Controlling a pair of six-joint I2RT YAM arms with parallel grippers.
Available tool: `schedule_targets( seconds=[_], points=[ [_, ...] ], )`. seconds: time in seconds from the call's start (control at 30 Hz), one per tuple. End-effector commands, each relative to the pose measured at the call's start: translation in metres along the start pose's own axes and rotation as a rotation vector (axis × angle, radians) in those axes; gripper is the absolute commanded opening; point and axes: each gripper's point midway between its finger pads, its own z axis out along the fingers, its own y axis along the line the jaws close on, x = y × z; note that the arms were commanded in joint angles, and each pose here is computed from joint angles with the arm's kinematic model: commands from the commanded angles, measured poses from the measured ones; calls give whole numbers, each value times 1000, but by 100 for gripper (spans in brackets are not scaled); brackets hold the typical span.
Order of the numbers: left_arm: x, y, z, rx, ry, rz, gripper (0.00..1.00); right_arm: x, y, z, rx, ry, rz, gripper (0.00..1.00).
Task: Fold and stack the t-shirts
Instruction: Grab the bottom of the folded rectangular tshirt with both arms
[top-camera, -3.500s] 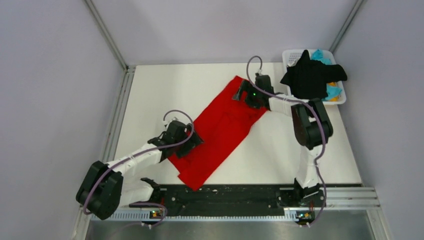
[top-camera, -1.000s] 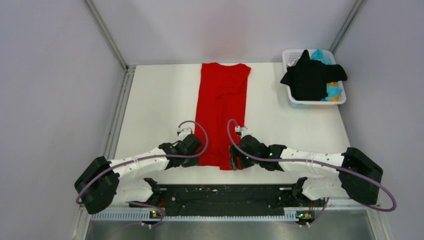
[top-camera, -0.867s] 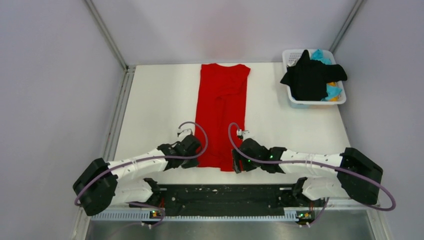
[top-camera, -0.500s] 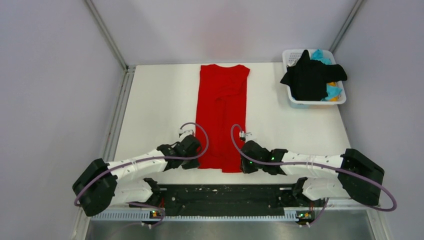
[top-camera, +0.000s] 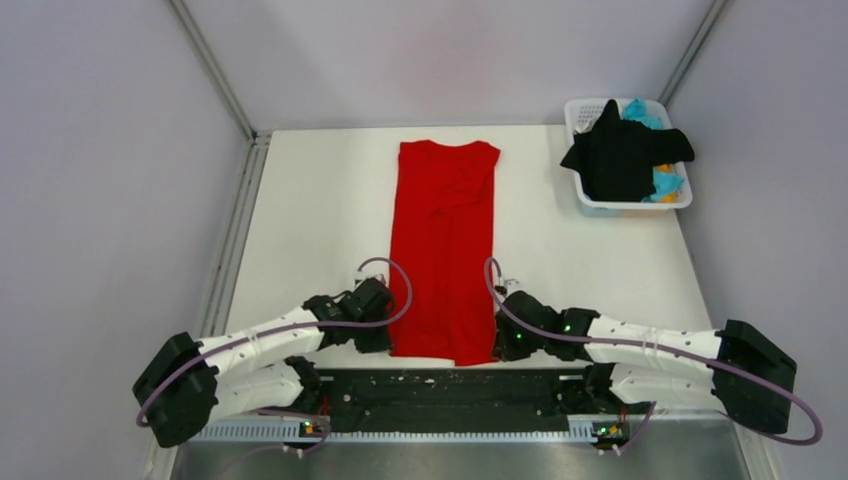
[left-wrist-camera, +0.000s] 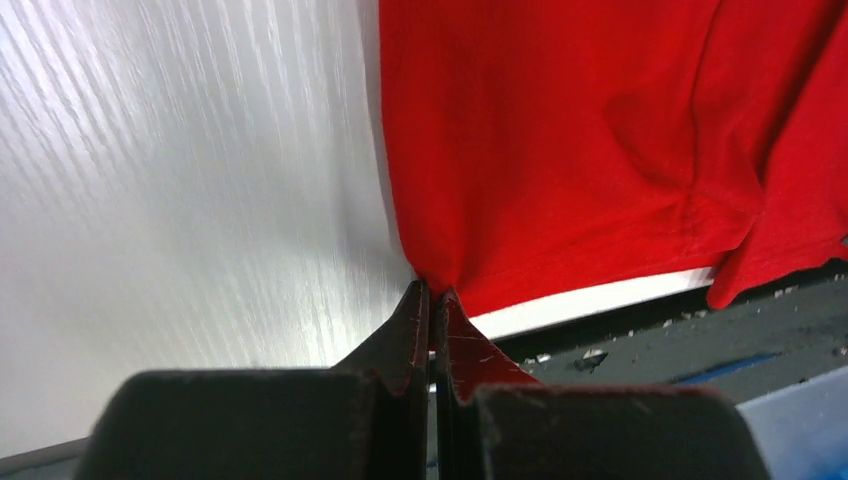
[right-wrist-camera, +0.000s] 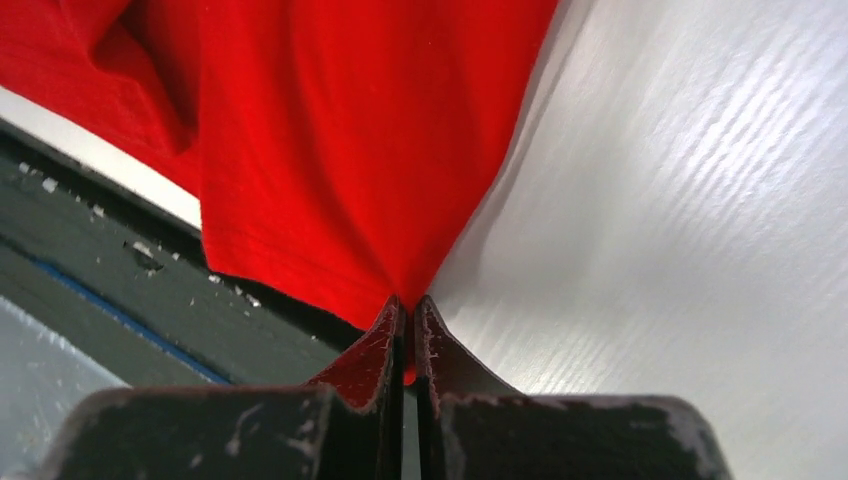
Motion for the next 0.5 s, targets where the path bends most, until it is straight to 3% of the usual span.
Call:
schedule_targets(
  seconds=[0.0,0.13,0.47],
  points=[
    [35,14,-9,-7,148,30,0,13,20,-4,-118,54,-19,0],
    [25,6,-14,25,103,22,0,1,30,-9,-146,0,-50,0],
    [-41,-25,-30,46,-162,-26,0,-62,44,-29,-104,-233,-70,0]
  ],
)
